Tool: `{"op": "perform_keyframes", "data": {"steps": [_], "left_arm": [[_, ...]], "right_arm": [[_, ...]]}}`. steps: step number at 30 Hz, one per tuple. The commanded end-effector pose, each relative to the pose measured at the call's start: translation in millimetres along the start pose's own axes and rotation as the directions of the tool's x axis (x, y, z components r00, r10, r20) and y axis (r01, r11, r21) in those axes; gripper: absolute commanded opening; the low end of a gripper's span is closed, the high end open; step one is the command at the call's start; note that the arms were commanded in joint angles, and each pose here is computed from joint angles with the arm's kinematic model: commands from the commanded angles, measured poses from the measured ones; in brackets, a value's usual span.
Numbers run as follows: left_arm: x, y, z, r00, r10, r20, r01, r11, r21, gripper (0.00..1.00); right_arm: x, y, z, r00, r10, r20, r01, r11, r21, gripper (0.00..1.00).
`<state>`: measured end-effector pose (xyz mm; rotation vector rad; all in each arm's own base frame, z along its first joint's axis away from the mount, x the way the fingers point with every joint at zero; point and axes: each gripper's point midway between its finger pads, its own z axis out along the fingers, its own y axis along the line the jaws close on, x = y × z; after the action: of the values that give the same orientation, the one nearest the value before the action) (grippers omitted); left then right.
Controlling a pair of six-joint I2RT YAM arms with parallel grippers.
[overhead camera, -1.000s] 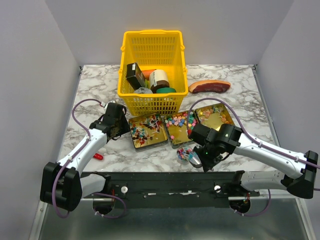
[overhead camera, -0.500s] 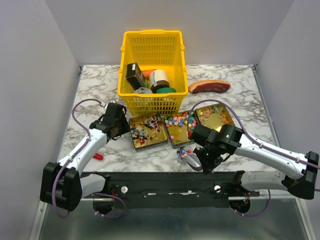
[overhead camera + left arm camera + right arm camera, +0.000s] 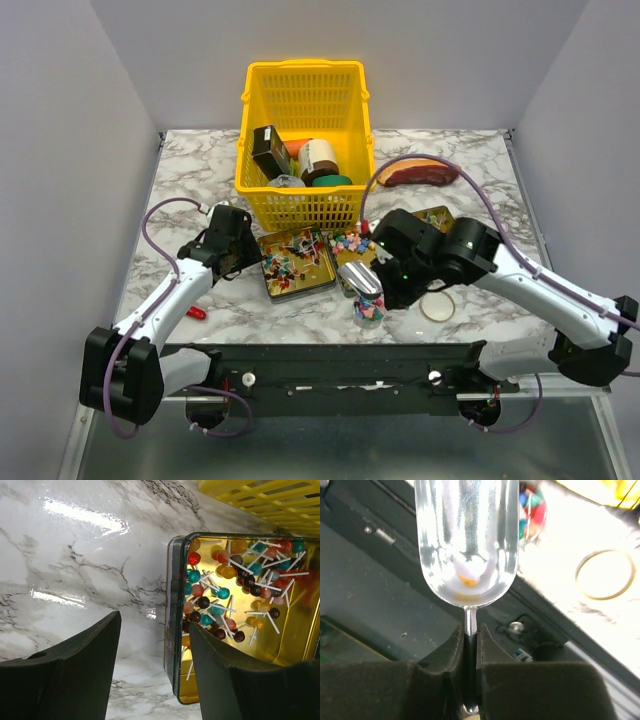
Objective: Pack the candies
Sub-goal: Place the fake candies in the packing bottle, then scoop the fake candies from the storage box.
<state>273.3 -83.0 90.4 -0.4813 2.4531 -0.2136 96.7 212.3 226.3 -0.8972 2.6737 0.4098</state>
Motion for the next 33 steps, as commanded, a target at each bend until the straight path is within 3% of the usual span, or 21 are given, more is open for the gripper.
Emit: {"op": "perform_keyframes", "data": {"steps": [1,9,18,27,33], "left_arm": [[-10.9,-0.6,-6.6,0.999,-0.018,0.037,0.018,1.0,0.014,0.75],[-1.5,-1.2,-7.7,1.0,-0.029,0.0,0.029,0.999,0.039,0.79],[5.7,1.5,-4.8,0.997,-0.057,-0.049,0.059,0.998,0.036,0.68],[13.7,26.8,-1.6,0.989,-0.122,-0.083,0.119,0.992,-0.039,0.59],[33.0,29.5,11.8,0.974,-0.134,-0.182,0.125,0.99,-0.061,0.58]], "right_arm": [[-19.0,-7.7,15.7,0.984,-0.154,-0.085,0.161,0.984,0.078,0.01],[-80.4,-24.3,66.6,0.918,-0.368,-0.146,0.394,0.888,0.239,0.01],[-134.4,-33.0,112.5,0.788,-0.59,-0.176,0.607,0.699,0.378,0.01],[-135.3,-34.2,148.3,0.639,-0.724,-0.262,0.761,0.543,0.354,0.01],[-129.6,-40.9,164.9,0.562,-0.762,-0.321,0.821,0.469,0.325,0.01]]}}
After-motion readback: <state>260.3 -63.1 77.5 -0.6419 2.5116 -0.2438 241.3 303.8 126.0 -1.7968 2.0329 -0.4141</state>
